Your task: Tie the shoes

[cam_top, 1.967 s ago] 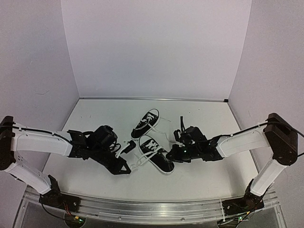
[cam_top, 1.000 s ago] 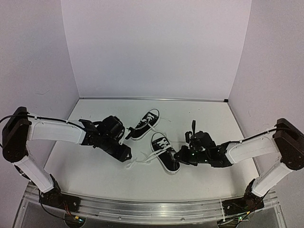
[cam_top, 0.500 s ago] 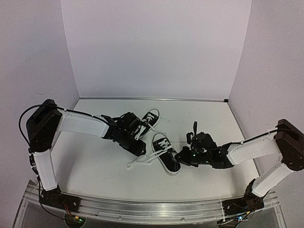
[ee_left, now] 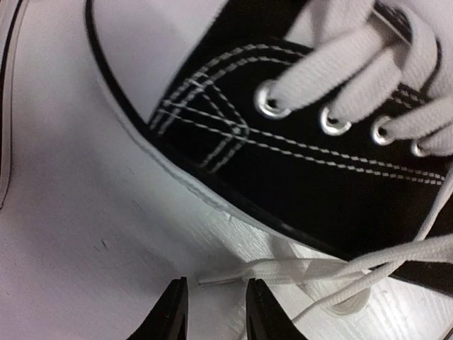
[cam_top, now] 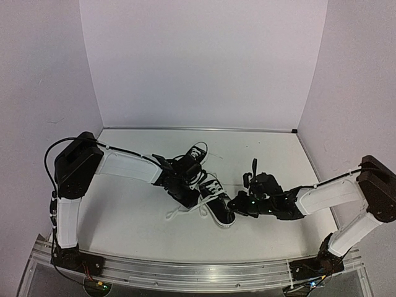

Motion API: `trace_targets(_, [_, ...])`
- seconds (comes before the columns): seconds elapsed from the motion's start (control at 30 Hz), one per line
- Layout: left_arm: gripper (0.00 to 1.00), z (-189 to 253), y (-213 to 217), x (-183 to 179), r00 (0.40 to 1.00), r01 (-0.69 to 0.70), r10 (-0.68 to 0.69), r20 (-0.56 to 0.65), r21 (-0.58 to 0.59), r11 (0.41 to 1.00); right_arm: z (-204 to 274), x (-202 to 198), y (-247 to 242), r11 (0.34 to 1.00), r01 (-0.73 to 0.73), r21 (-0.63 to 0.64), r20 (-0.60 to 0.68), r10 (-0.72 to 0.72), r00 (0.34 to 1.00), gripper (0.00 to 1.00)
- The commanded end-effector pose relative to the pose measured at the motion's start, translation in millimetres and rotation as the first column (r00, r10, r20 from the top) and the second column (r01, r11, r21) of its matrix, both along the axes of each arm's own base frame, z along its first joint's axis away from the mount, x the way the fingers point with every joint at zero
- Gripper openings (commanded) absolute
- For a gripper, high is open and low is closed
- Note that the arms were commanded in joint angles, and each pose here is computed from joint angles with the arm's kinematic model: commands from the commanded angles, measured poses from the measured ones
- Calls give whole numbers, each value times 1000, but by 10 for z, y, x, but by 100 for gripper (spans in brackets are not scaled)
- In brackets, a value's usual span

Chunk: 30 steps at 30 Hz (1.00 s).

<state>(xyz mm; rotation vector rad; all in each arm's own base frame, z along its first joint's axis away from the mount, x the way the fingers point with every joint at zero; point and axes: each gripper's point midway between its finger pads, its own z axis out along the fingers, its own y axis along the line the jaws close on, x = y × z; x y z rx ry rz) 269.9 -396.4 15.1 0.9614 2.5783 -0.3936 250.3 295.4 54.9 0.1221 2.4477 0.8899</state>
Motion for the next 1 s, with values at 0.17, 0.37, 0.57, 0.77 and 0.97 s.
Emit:
trace_targets(0.17, [0, 319, 397, 201, 994, -111, 111, 3, -18, 994, 236, 50, 362, 989, -32, 147, 52, 24, 998, 0])
trace_targets(0.37, [0, 871, 490, 612, 975, -184, 195, 103, -102, 978, 171, -49, 842, 976, -70, 207, 0, 72, 997, 0])
trace_targets(0.57, [20, 775, 441, 508, 987, -154, 158, 25, -104, 983, 185, -43, 702, 977, 34, 212, -18, -31, 999, 0])
trace_targets(0.77, [36, 579, 401, 365, 989, -149, 147, -26, -147, 978, 324, -73, 365, 976, 103, 190, 21, -109, 994, 0])
trace_targets(0.97, [37, 450, 234, 330, 991, -128, 124, -41, -145, 981, 316, -133, 143, 978, 131, 160, 37, -138, 990, 0])
